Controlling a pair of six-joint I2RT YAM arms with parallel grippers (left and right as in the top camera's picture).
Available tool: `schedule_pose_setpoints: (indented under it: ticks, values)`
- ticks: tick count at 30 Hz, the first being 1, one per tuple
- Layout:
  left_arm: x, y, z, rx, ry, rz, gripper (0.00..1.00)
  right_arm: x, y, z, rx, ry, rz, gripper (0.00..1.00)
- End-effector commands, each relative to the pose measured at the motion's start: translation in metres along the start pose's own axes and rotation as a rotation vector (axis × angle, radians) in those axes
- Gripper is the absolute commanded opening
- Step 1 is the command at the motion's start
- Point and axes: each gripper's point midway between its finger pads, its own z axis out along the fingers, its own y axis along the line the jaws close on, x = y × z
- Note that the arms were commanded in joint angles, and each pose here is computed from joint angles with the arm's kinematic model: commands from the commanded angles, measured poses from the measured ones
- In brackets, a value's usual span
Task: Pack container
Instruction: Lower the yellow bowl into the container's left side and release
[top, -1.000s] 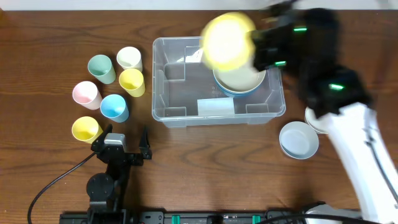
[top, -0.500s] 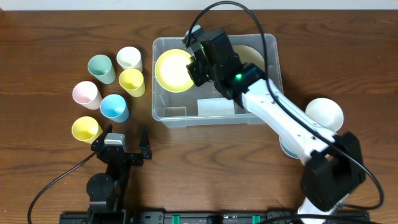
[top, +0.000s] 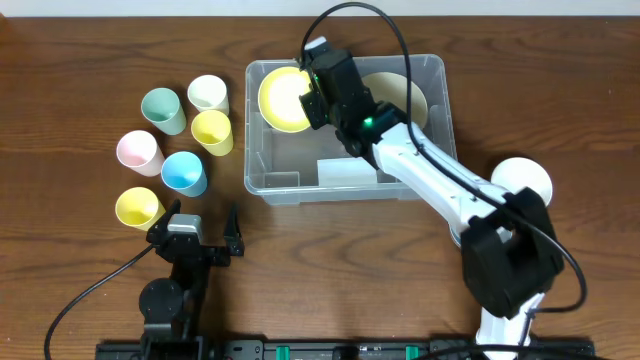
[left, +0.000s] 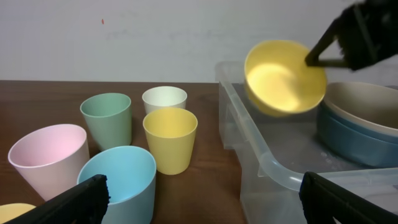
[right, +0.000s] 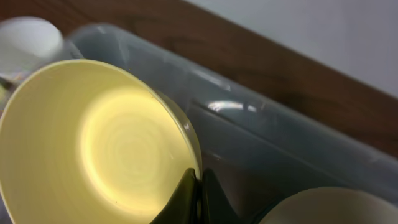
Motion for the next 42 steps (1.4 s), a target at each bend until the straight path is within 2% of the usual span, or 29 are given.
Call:
schedule_pose_setpoints:
  ticks: [1,7,38,42]
  values:
    - [0.015,0.000,0.001,0.005,0.044,0.005,0.98,0.016,-0.003,0.015,0.034,0.035,0.018,0.01]
    - [0.015,0.000,0.001,0.005,0.043,0.005,0.98,0.027,-0.013,0.027,0.097,0.052,0.017,0.01]
    - [0.015,0.000,0.001,0.005,0.044,0.005,0.98,0.054,-0.020,0.046,0.130,0.112,0.023,0.01]
    - [0.015,0.000,0.001,0.005,0.044,0.005,0.98,0.054,-0.023,0.047,0.134,0.114,0.026,0.07]
